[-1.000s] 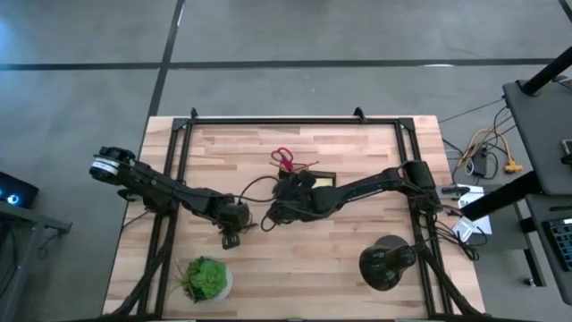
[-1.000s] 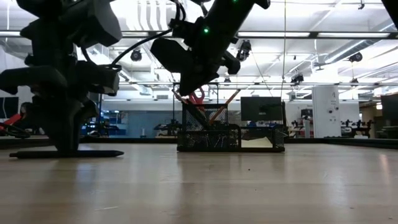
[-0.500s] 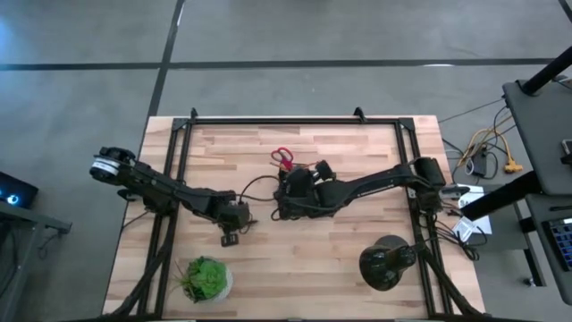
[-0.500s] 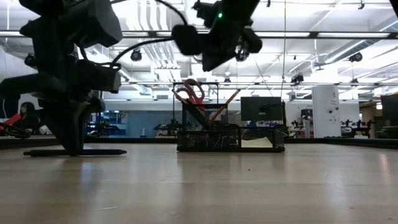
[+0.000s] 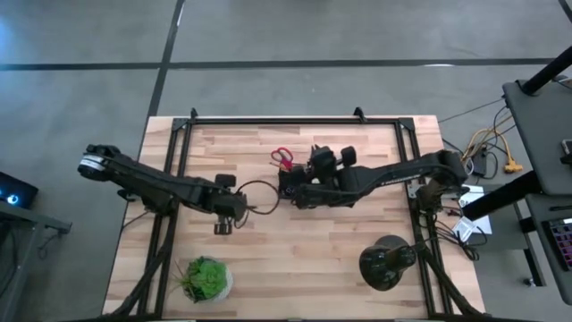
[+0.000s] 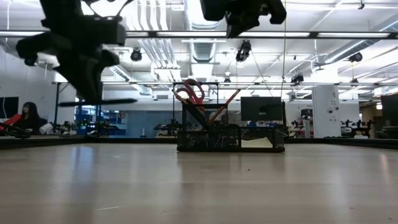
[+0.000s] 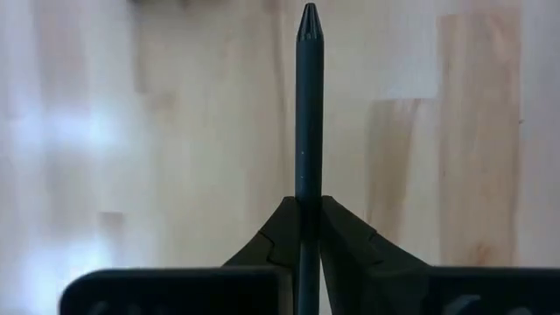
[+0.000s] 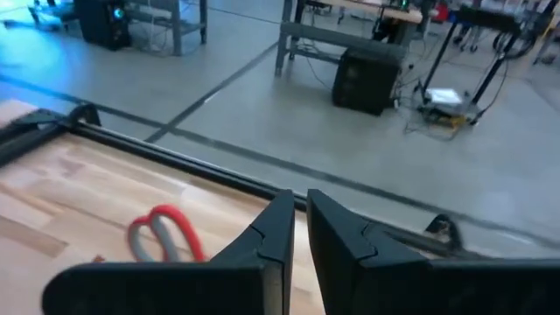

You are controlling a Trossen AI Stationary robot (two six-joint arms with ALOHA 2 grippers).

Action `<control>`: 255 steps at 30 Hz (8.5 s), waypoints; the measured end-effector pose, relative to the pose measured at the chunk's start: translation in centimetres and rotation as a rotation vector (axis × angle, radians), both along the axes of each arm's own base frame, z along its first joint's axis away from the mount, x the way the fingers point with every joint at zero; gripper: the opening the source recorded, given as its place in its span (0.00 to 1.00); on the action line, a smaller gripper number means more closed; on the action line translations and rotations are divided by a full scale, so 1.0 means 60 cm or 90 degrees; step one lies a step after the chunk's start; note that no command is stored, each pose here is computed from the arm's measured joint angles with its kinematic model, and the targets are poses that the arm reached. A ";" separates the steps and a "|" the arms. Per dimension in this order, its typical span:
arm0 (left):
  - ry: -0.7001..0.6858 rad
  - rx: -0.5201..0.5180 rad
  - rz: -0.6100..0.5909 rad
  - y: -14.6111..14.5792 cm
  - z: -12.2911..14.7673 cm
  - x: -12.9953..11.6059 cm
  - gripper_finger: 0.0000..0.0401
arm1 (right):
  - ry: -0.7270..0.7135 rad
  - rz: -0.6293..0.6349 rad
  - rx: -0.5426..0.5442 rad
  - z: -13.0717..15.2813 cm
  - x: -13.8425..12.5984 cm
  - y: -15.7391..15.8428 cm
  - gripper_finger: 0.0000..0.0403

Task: Pick and place office supplies into organizer
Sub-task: Put the black pen into the desk organizer, then return to Home Position

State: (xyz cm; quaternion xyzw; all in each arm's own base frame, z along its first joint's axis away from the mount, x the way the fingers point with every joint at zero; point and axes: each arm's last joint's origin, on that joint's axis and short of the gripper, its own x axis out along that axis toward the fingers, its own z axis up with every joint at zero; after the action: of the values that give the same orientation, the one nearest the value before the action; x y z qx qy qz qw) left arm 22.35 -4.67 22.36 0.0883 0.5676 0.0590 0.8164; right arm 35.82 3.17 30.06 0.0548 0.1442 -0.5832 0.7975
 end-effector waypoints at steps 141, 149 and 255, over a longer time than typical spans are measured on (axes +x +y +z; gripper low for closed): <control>-0.798 -0.382 0.076 0.103 -0.083 -0.209 0.11 | -0.389 0.708 0.111 -0.215 -0.435 -0.066 0.03; -0.754 -0.388 0.098 0.105 -0.100 -0.203 0.11 | -0.355 0.705 0.125 -0.222 -0.430 -0.066 0.03; -0.820 -0.368 0.091 0.111 -0.086 -0.206 0.11 | -0.390 0.721 0.101 -0.212 -0.434 -0.064 0.03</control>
State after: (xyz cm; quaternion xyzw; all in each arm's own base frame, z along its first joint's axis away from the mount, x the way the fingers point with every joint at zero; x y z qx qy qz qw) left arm 9.99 1.96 17.20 -0.2219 -0.0310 0.0001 0.9746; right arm 9.80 -0.67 17.32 0.1932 -0.0404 -0.0182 0.9802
